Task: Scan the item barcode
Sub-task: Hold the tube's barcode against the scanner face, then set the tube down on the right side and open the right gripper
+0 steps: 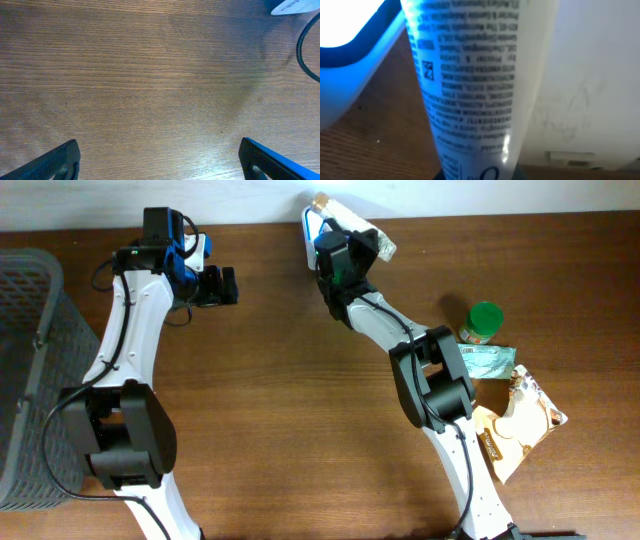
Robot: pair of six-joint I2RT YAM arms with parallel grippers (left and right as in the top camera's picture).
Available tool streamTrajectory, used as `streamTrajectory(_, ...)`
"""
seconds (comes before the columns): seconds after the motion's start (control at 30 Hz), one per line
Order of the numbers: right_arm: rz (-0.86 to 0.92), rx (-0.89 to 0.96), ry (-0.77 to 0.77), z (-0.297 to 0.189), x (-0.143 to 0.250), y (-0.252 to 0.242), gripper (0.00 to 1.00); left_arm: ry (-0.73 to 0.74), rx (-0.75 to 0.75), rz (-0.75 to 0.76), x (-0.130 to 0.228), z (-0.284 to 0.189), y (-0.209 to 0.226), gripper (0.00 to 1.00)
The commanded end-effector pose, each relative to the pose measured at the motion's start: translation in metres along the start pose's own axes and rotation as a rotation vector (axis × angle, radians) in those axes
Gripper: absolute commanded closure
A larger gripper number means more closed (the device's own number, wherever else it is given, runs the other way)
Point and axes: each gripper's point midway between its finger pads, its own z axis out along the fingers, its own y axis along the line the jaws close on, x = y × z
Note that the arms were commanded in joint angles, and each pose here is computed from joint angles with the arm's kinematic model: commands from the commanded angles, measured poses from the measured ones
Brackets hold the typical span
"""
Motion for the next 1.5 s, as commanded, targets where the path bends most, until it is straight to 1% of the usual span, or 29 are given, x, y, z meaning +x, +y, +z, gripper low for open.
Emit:
streamTrajectory(0.0, 0.065, 0.060, 0.008, -0.006, -0.007, -0.032, 0.96, 0.005, 0.010, -0.014, 0.001, 0.001, -0.002, 0.01)
streamTrajectory(0.1, 0.070, 0.065, 0.007, -0.009, -0.009, -0.035, 0.96, 0.005, 0.010, -0.014, 0.001, 0.001, -0.002, 0.01)
streamTrajectory(0.13, 0.098, 0.071, 0.001, -0.012, -0.011, -0.042, 0.96, 0.005, 0.010, -0.014, 0.001, 0.001, -0.002, 0.01)
streamTrajectory(0.2, 0.193, 0.086, -0.014, -0.018, -0.016, -0.061, 0.96, 0.005, 0.010, -0.014, 0.001, 0.001, -0.002, 0.01)
streamTrajectory(0.33, 0.367, 0.116, -0.064, -0.044, -0.030, -0.119, 0.96, 0.005, 0.010, -0.014, 0.001, 0.001, -0.002, 0.01)
streamTrajectory(0.43, 0.432, -0.020, -0.151, -0.074, -0.049, -0.134, 0.96, 0.005, 0.010, -0.014, 0.001, 0.001, -0.002, 0.01)
streamTrajectory(0.47, 0.469, -0.104, -0.181, -0.088, -0.054, -0.138, 0.96, 0.005, 0.010, -0.014, 0.001, 0.001, -0.002, 0.01)
streamTrajectory(0.53, 0.601, -0.278, -0.208, -0.117, -0.055, -0.148, 0.96, 0.005, 0.010, -0.014, 0.001, 0.001, -0.002, 0.01)
streamTrajectory(0.57, 0.692, -0.387, -0.193, -0.135, -0.050, -0.152, 0.96, 0.005, 0.010, -0.014, 0.001, 0.001, -0.002, 0.01)
streamTrajectory(0.6, 0.792, -0.497, -0.151, -0.152, -0.040, -0.154, 0.96, 0.005, 0.010, -0.014, 0.001, 0.001, -0.002, 0.01)
streamTrajectory(0.67, 0.902, -0.661, -0.070, -0.179, -0.020, -0.157, 0.96, 0.005, 0.010, -0.014, 0.001, 0.001, -0.002, 0.01)
streamTrajectory(0.7, 0.937, -0.745, -0.009, -0.194, -0.004, -0.158, 0.96, 0.005, 0.010, -0.014, 0.001, 0.001, -0.002, 0.01)
streamTrajectory(0.77, 0.969, -0.834, 0.170, -0.212, 0.044, -0.159, 0.96, 0.005, 0.010, -0.014, 0.001, 0.001, -0.002, 0.01)
streamTrajectory(0.83, 0.933, -0.857, 0.355, -0.217, 0.091, -0.150, 0.96, 0.005, 0.010, -0.014, 0.001, 0.001, -0.002, 0.01)
streamTrajectory(0.9, 0.857, -0.867, 0.580, -0.218, 0.147, -0.132, 0.96, 0.005, 0.010, -0.014, 0.001, 0.001, -0.002, 0.01)
streamTrajectory(1.0, 0.793, -0.874, 0.805, -0.214, 0.205, -0.097, 0.96, 0.005, 0.010, -0.014, 0.001, 0.001, -0.002, 0.01)
streamTrajectory(1.07, 0.764, -0.878, 0.934, -0.211, 0.243, -0.068, 0.96, 0.005, 0.010, -0.014, 0.001, 0.001, -0.002, 0.01)
streamTrajectory(1.13, 0.755, -0.879, 0.993, -0.209, 0.263, -0.050, 0.96, 0.005, 0.010, -0.014, 0.001, 0.001, -0.002, 0.01)
streamTrajectory(1.2, 0.696, -0.904, 1.046, -0.211, 0.291, -0.022, 0.96, 0.005, 0.010, -0.014, 0.001, 0.001, -0.002, 0.01)
streamTrajectory(1.23, 0.677, -0.907, 1.061, -0.213, 0.298, -0.014, 0.94, 0.005, 0.010, -0.014, 0.001, 0.001, -0.002, 0.01)
streamTrajectory(1.3, 0.657, -0.902, 1.081, -0.215, 0.307, -0.007, 0.82, 0.005, 0.010, -0.014, 0.001, 0.001, -0.002, 0.01)
streamTrajectory(1.33, 0.654, -0.903, 1.085, -0.217, 0.308, -0.006, 0.77, 0.005, 0.010, -0.014, 0.001, 0.001, -0.002, 0.01)
streamTrajectory(1.4, 0.660, -0.902, 1.084, -0.216, 0.306, -0.007, 0.61, 0.005, 0.010, -0.014, 0.001, 0.001, -0.002, 0.01)
streamTrajectory(1.43, 0.664, -0.901, 1.078, -0.215, 0.305, -0.009, 0.57, 0.005, 0.010, -0.014, 0.001, 0.001, -0.002, 0.01)
streamTrajectory(1.47, 0.670, -0.903, 1.071, -0.214, 0.302, -0.012, 0.56, 0.005, 0.011, -0.014, 0.001, 0.001, -0.002, 0.01)
